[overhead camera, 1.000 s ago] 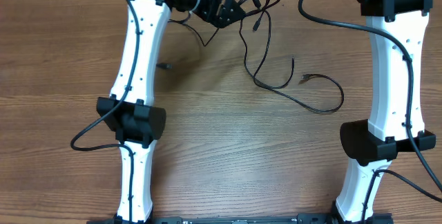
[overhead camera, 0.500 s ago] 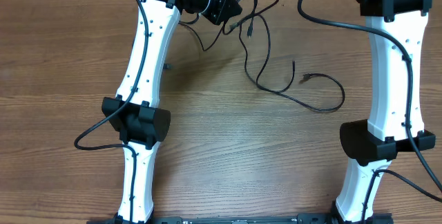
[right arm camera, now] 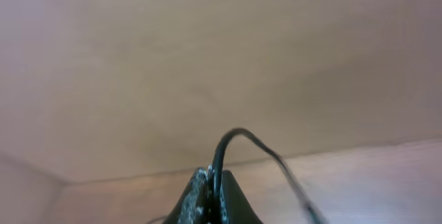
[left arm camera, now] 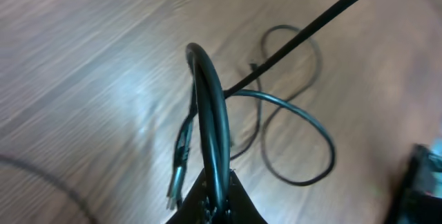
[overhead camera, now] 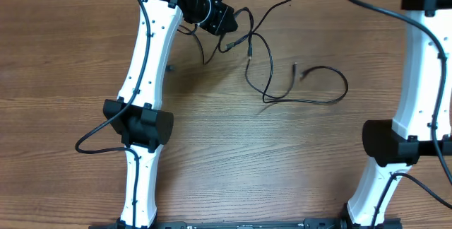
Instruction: Untangle cables
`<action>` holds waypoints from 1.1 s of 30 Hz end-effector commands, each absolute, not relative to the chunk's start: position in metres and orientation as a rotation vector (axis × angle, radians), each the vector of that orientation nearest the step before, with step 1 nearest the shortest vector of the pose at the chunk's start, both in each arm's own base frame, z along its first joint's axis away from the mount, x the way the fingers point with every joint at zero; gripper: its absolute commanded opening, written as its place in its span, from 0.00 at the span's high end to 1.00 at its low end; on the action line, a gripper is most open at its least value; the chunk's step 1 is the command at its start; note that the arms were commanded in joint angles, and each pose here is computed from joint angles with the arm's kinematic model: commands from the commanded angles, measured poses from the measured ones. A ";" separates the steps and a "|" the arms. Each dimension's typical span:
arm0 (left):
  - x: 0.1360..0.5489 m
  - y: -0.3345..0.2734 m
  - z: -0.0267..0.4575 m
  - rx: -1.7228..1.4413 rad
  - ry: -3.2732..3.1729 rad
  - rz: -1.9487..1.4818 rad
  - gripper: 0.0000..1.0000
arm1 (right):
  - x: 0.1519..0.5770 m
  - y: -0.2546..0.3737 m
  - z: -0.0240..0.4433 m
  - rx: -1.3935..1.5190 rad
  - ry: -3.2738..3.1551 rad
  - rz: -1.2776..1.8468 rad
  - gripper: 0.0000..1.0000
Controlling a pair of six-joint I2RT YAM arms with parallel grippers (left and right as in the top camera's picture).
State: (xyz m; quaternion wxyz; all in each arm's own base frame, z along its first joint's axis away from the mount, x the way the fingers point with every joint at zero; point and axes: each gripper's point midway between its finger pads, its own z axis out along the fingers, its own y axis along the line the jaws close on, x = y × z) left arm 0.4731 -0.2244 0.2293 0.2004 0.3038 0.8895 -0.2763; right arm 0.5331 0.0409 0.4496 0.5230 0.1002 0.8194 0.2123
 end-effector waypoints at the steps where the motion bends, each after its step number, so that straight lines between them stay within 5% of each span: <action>1: 0.496 -0.182 0.225 0.724 2.542 -0.526 0.96 | 0.528 -0.010 0.446 0.364 1.964 0.376 0.96; 22: 0.536 -0.060 0.222 0.117 2.633 -0.313 0.94 | 0.393 -0.267 0.412 0.954 2.011 -0.672 0.96; 33: 0.534 -0.064 0.221 0.003 2.649 -0.360 0.92 | 0.379 -0.312 0.404 0.985 2.012 -0.538 0.96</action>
